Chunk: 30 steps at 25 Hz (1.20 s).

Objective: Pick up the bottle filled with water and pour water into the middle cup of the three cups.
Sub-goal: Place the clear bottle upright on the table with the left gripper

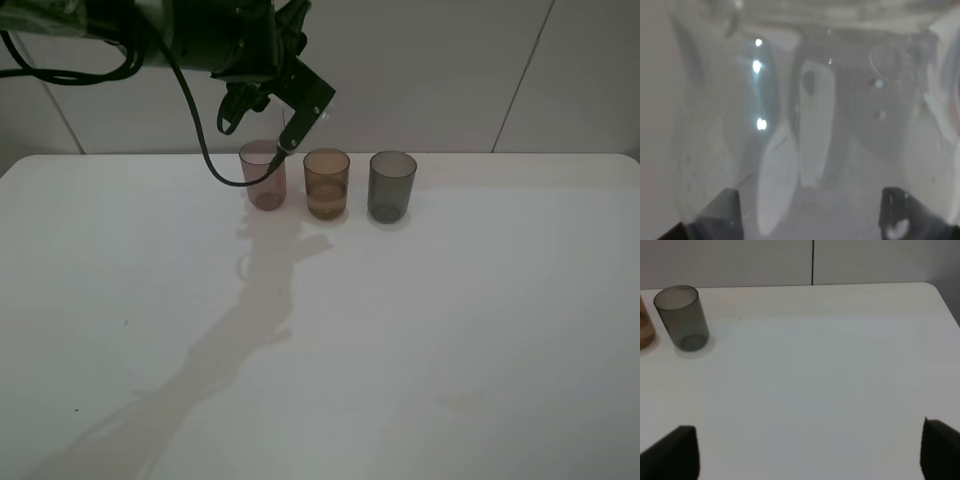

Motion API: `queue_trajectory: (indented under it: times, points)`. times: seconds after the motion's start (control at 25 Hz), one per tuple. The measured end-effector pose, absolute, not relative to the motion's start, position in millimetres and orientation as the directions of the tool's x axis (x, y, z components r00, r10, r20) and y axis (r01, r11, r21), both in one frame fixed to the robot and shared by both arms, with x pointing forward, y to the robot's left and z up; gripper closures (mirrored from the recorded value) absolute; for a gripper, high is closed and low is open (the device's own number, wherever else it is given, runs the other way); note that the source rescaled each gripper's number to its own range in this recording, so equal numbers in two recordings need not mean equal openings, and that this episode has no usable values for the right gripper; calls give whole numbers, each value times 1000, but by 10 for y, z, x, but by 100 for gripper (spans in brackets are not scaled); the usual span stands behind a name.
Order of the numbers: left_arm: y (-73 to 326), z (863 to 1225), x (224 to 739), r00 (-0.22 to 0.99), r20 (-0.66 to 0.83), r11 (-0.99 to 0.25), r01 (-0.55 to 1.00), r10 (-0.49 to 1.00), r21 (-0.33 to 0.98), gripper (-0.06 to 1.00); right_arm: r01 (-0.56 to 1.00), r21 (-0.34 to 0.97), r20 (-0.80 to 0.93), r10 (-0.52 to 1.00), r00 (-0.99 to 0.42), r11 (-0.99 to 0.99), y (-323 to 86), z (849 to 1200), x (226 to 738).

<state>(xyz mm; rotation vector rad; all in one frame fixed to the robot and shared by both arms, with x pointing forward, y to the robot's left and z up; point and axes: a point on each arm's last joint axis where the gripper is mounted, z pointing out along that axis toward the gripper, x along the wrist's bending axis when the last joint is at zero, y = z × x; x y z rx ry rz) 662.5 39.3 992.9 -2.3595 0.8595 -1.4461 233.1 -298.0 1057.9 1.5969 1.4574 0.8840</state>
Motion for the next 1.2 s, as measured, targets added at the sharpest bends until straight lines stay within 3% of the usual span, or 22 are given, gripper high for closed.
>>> queue_trajectory:
  times: [0.12,0.32,0.48,0.6,0.84,1.2]
  points:
    - [411,10020,6586,378,761,-845,-332,-527,-420,93,449,893,-12,995,99,-34,-2980,10579,2331]
    - [421,10235,6393,582,799,-981,-186,-149,-48,93,449,893,-12,995,99,-34,-2980,10579,2331]
    - [376,10441,6151,720,653,-949,27,236,313,93,449,893,-12,995,99,-34,-2980,10579,2331]
    - [341,10594,5999,757,499,-854,147,422,500,93,449,893,-12,995,99,-34,-2980,10579,2331]
    - [457,10527,5646,758,349,-689,176,550,703,93,449,893,-12,995,99,-34,-2980,10579,2331]
    - [914,9777,5044,711,328,-559,109,622,822,93,449,893,-12,995,99,-34,-2980,10579,2331]
